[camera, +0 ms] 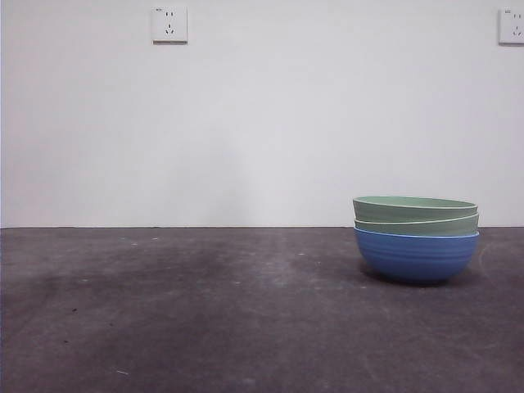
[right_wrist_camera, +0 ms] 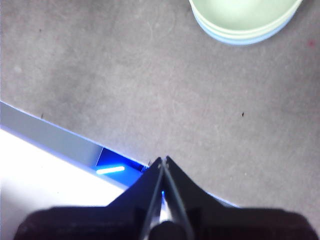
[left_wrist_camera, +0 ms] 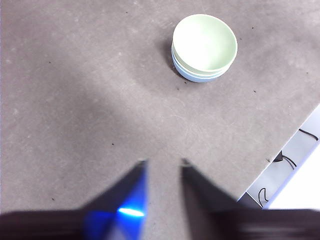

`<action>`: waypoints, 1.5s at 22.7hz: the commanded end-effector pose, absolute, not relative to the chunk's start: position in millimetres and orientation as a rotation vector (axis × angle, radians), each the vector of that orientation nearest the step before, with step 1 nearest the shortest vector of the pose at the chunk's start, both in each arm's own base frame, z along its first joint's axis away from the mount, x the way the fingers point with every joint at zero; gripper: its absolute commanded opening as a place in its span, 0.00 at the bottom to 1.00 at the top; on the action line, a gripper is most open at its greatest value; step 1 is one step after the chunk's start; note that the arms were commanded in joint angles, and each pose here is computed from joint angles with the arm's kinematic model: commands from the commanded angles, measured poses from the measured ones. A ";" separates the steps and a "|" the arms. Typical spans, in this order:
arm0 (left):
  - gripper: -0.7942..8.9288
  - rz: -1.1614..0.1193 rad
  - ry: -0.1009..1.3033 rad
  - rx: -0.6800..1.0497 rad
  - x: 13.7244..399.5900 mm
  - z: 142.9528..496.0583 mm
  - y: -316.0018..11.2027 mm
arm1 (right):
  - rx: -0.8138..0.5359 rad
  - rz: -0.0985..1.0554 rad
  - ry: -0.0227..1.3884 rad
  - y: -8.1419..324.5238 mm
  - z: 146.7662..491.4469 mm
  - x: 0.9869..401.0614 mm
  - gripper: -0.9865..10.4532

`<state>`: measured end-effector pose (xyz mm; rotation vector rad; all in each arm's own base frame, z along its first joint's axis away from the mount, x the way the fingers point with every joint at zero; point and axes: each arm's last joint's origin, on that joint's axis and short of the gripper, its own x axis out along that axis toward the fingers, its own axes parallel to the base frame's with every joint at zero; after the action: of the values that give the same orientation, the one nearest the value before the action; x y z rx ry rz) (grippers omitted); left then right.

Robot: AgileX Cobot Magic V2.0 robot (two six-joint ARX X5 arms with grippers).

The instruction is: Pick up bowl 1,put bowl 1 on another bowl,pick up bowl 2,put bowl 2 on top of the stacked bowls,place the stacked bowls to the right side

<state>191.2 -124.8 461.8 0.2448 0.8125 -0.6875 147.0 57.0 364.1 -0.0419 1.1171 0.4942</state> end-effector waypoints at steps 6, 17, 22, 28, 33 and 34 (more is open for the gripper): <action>0.08 -0.687 0.829 0.259 190.5 459.7 -124.3 | -0.039 0.493 1.092 57.8 365.3 149.4 0.09; 0.08 -0.627 0.715 0.219 190.6 472.8 -105.9 | -0.039 0.493 1.092 57.9 365.3 149.5 0.09; 0.08 -0.577 0.207 0.206 161.0 527.4 -58.5 | -0.039 0.493 1.092 57.8 365.4 149.4 0.09; 0.08 -0.350 0.033 0.246 109.2 529.2 -14.0 | -0.039 0.493 1.092 57.8 365.4 149.4 0.09; 0.08 -0.234 -0.119 0.278 93.3 487.8 -4.9 | -0.039 0.493 1.092 57.8 365.4 149.4 0.09; 0.08 -0.211 -0.140 0.282 92.1 475.4 -3.6 | -0.039 0.493 1.092 57.8 365.4 149.4 0.09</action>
<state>87.2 -4.9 494.9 0.2677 -0.1401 -0.2269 148.8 57.6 365.1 -0.0417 1.0942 0.4974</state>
